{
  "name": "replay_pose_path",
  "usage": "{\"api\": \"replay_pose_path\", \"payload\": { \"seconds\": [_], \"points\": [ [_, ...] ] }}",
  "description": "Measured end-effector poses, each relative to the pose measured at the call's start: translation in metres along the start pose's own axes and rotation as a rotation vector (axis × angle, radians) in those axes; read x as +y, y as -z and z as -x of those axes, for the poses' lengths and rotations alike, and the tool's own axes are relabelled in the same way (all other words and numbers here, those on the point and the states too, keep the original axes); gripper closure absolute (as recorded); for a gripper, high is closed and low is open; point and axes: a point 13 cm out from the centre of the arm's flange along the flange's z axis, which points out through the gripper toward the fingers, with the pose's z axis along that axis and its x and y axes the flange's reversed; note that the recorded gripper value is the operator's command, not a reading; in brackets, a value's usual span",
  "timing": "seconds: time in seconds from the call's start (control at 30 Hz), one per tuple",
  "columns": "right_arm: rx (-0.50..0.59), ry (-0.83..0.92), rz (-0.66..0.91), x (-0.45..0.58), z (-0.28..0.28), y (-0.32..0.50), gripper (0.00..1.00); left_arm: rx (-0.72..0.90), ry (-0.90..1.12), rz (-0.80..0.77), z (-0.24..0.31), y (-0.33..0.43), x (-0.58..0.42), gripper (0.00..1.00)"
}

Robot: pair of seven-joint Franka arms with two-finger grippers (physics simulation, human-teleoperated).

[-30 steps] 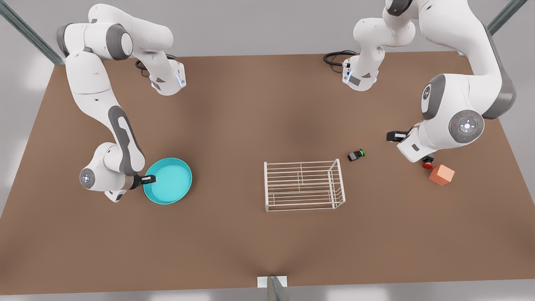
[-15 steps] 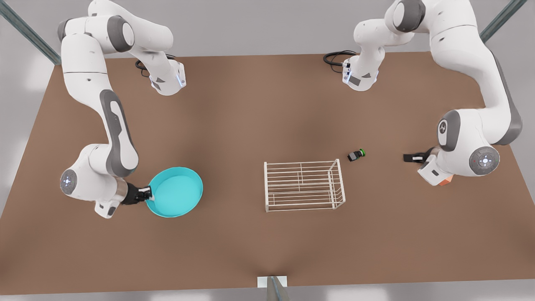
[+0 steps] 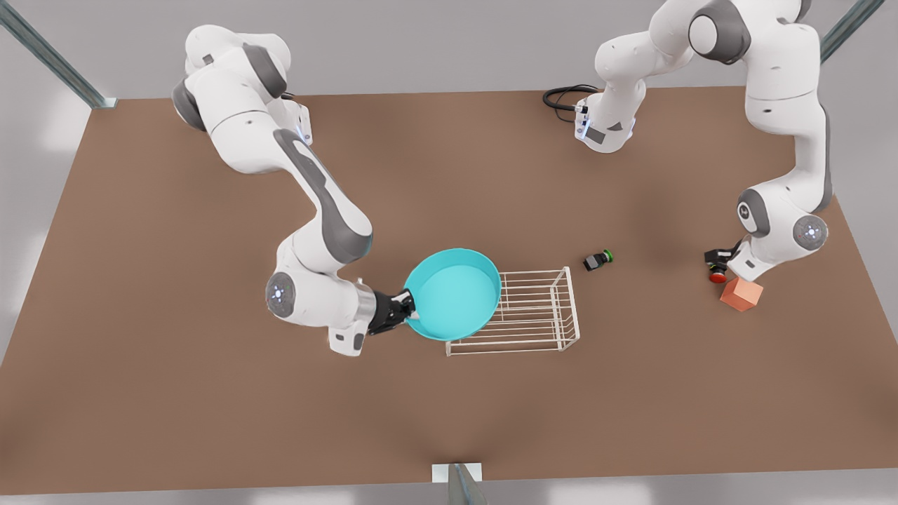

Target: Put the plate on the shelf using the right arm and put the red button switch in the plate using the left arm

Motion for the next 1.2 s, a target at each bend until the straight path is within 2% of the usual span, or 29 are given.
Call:
{"api": "replay_pose_path", "payload": {
  "seconds": [0.13, 0.33, 0.63, 0.67, 0.7, 0.73, 0.8, 0.93, 1.03, 1.07, 1.2],
  "points": [
    [-0.005, -0.062, 0.004, 0.023, 0.002, -0.038, 0.79, -0.077, -0.065, 0.01, 0.001, -0.014, 0.002, 0.0],
    [-0.023, -0.125, -0.004, 0.045, 0.006, -0.086, 0.79, -0.136, -0.057, -0.021, 0.001, -0.033, 0.012, 0.0],
    [-0.031, -0.184, -0.031, 0.057, 0.0, -0.131, 0.79, -0.13, -0.168, -0.028, -0.003, -0.049, 0.013, 0.0],
    [-0.035, -0.19, -0.032, 0.058, 0.0, -0.133, 0.79, -0.129, -0.182, -0.029, -0.003, -0.05, 0.013, 0.03],
    [-0.039, -0.197, -0.032, 0.058, 0.001, -0.134, 0.45, -0.129, -0.195, -0.029, -0.004, -0.05, 0.013, 0.11],
    [-0.043, -0.203, -0.033, 0.059, 0.002, -0.134, 0.0, -0.128, -0.207, -0.03, -0.004, -0.05, 0.013, 0.18],
    [-0.052, -0.215, -0.033, 0.061, 0.004, -0.132, 0.0, -0.13, -0.228, -0.028, -0.003, -0.05, 0.014, 0.25],
    [-0.083, -0.214, -0.023, 0.082, 0.013, -0.111, 0.0, -0.125, -0.264, -0.029, -0.004, -0.054, 0.013, 0.25],
    [-0.129, -0.156, -0.037, 0.13, 0.022, -0.041, 0.0, -0.118, -0.286, -0.031, -0.005, -0.059, 0.012, 0.26],
    [-0.138, -0.131, -0.077, 0.133, 0.022, -0.006, 0.0, -0.118, -0.292, -0.031, -0.006, -0.059, 0.012, 0.37],
    [-0.093, -0.239, -0.328, -0.03, 0.007, 0.132, 0.0, -0.124, -0.312, -0.026, -0.004, -0.056, 0.015, 0.42]
  ]
}}
